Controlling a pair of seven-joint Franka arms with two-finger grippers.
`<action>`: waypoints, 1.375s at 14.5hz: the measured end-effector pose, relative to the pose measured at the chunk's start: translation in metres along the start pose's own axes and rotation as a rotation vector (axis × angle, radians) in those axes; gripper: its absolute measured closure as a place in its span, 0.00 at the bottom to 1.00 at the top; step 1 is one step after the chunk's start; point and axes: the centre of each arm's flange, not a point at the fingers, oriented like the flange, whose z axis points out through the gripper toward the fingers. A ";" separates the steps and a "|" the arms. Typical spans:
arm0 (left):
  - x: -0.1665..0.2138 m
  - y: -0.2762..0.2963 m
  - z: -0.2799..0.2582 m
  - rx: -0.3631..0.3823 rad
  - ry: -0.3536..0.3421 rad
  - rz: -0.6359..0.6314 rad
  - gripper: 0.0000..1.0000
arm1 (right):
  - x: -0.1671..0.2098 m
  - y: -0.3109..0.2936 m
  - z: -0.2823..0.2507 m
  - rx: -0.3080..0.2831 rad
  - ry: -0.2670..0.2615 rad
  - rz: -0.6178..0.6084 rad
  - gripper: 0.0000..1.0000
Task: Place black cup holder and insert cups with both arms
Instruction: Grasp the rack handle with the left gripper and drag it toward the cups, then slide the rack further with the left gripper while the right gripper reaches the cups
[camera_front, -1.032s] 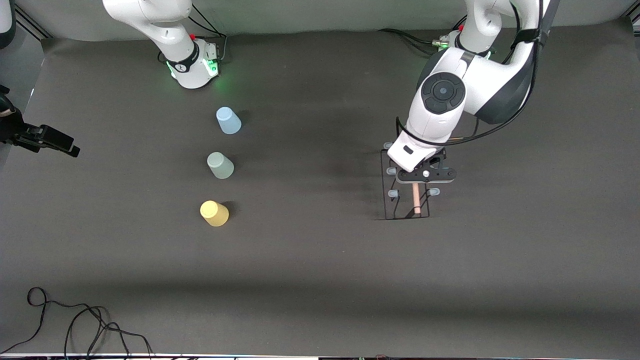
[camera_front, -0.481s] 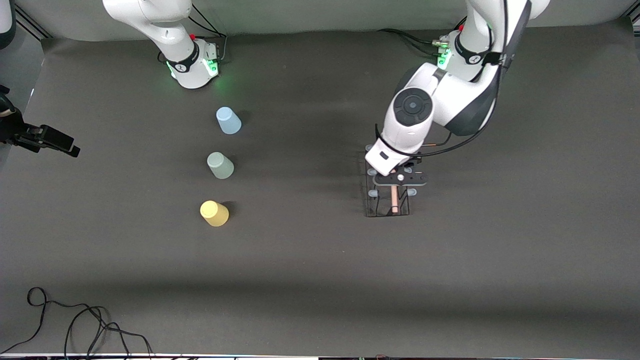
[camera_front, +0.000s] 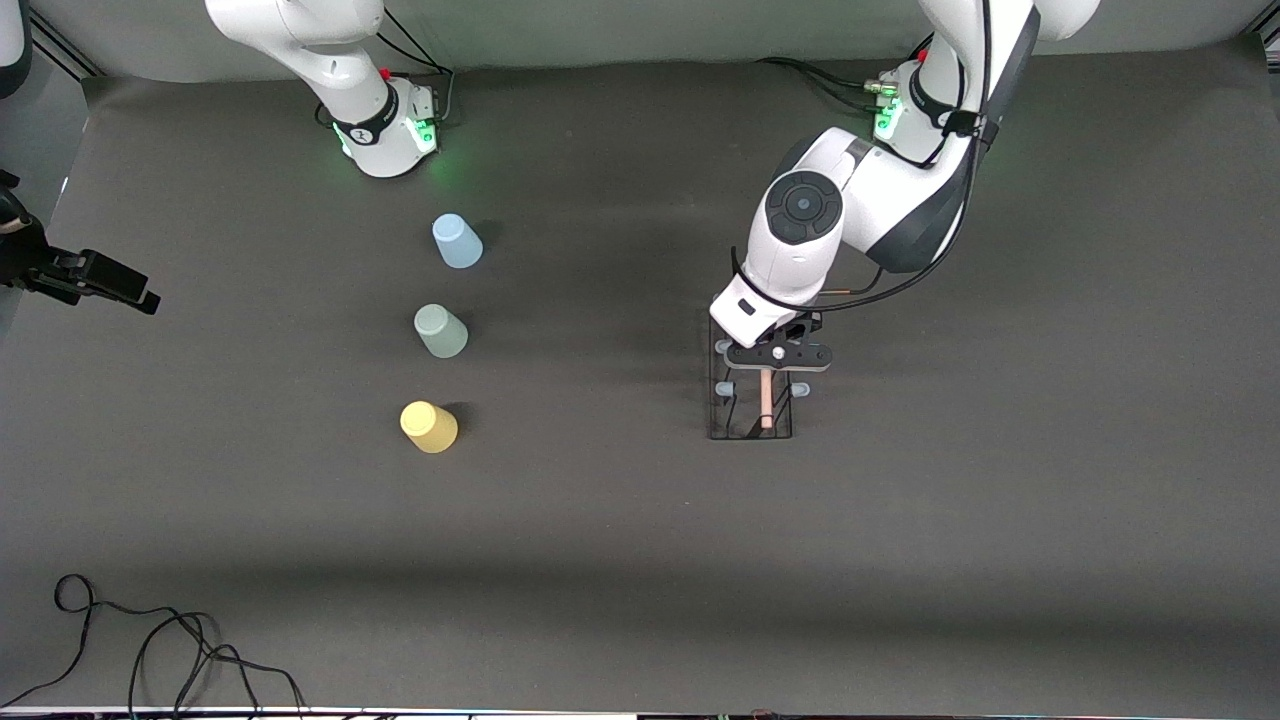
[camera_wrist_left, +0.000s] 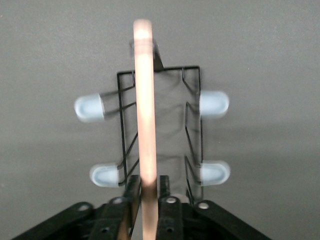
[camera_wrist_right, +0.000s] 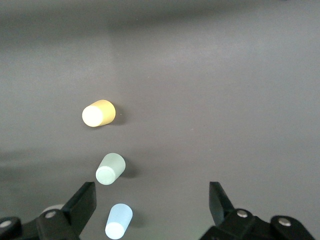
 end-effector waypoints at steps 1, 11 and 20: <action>-0.002 0.002 0.002 0.005 -0.006 0.005 0.58 | 0.000 0.000 0.000 0.000 0.000 0.000 0.00; 0.015 -0.016 -0.033 0.036 -0.056 -0.028 0.00 | 0.000 0.000 0.000 -0.001 -0.002 0.000 0.00; 0.005 0.013 0.005 0.044 -0.093 -0.013 0.37 | -0.013 -0.057 0.000 -0.009 -0.031 -0.032 0.00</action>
